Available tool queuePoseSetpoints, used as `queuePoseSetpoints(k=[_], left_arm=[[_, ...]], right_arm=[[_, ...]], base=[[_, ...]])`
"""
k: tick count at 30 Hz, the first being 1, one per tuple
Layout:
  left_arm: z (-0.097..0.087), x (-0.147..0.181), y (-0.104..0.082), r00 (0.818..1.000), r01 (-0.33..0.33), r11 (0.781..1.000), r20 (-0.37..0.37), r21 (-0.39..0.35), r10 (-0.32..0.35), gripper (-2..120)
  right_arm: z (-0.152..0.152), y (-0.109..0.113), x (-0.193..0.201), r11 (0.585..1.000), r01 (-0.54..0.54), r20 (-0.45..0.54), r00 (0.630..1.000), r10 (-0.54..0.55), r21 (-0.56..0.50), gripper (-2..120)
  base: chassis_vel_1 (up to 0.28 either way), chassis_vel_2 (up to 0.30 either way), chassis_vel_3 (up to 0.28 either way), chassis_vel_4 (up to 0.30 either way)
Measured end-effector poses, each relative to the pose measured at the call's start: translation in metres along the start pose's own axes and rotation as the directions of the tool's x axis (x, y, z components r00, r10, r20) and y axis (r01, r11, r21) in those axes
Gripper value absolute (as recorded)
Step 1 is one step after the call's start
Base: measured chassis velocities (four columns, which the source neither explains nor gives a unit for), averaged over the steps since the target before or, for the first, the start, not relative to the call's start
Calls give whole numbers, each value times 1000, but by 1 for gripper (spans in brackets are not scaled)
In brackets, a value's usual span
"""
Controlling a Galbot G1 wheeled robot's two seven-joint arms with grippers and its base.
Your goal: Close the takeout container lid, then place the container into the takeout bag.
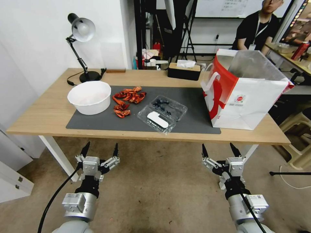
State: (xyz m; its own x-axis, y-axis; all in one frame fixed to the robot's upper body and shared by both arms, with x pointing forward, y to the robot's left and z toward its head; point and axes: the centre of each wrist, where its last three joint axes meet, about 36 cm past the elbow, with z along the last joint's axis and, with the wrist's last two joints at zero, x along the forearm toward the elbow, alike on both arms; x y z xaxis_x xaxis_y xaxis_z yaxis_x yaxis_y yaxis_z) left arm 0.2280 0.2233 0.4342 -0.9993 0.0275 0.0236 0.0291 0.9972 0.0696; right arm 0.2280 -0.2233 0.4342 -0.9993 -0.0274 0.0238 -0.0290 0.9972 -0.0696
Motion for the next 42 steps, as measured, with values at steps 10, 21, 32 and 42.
queuePoseSetpoints(k=[10,21,32,42], left_arm=[[0,0,0,1000,0,1000,0,0,0,100],[0,0,0,1000,-1,1000,1,3,1,100],[-8,-22,2,996,-55,979,-61,197,69,100],[-4,-24,8,992,-93,973,-60,210,108,100]], right_arm=[[0,0,0,1000,0,0,1000,0,0,100],[0,0,0,1000,0,-1,1000,0,-1,100],[-21,-47,-20,986,145,-152,976,-156,-82,100],[-29,-62,-34,974,195,-119,971,-209,-115,100]], base=[[0,0,0,0],[0,0,0,0],[0,0,0,0],[0,0,0,0]])
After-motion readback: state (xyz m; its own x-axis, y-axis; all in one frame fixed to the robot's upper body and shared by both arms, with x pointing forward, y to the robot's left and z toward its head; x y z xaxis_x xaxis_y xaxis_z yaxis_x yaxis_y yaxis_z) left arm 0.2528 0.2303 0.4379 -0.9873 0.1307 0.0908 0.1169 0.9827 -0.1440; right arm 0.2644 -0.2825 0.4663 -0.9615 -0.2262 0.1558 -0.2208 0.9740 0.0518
